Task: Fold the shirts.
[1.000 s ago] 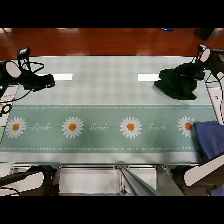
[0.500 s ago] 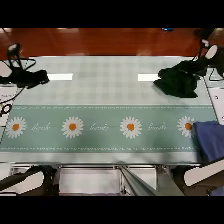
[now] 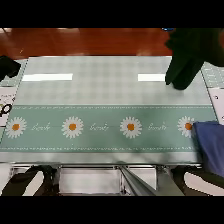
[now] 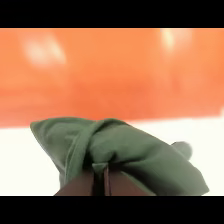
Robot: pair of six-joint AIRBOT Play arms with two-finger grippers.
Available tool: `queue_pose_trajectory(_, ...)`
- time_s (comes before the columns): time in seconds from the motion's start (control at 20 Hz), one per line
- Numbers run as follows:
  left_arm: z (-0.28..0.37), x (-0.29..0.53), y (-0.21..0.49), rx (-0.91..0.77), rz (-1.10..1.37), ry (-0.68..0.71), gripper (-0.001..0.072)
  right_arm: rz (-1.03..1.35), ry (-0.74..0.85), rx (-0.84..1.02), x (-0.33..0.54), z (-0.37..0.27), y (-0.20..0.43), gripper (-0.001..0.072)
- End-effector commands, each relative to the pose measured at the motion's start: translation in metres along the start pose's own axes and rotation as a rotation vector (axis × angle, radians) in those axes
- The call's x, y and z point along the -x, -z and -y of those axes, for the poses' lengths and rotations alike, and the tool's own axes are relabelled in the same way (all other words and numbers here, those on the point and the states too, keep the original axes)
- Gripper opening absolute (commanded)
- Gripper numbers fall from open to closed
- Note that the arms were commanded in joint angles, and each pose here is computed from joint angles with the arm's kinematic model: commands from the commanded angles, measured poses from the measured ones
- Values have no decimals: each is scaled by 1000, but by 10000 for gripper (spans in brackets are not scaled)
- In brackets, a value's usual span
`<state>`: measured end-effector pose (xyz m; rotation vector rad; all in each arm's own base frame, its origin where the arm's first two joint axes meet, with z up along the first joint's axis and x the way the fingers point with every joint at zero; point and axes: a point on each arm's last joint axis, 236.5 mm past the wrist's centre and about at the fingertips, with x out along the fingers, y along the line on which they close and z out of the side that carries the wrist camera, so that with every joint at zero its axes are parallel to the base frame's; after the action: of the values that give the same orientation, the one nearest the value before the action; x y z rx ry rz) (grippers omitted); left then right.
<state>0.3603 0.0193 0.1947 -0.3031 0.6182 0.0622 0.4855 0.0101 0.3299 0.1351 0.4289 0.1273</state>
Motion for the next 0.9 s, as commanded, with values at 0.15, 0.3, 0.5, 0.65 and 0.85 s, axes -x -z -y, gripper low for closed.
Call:
queue_pose_trajectory(0.15,8,54,38,-9,28,32,505,292,-280,165,127,-146,-80,26)
queue_pose_trajectory(0.3,1,48,68,-3,-49,21,505,239,-433,196,138,-207,-56,26)
queue_pose_trajectory(0.5,-10,35,90,39,-103,-13,505,120,-687,231,152,-305,1,26)
queue_pose_trajectory(0.65,-15,35,88,26,-95,-32,505,2,-791,286,150,-356,47,27)
queue_pose_trajectory(0.85,-15,34,90,27,-104,-32,505,-224,-773,334,112,-372,112,27)
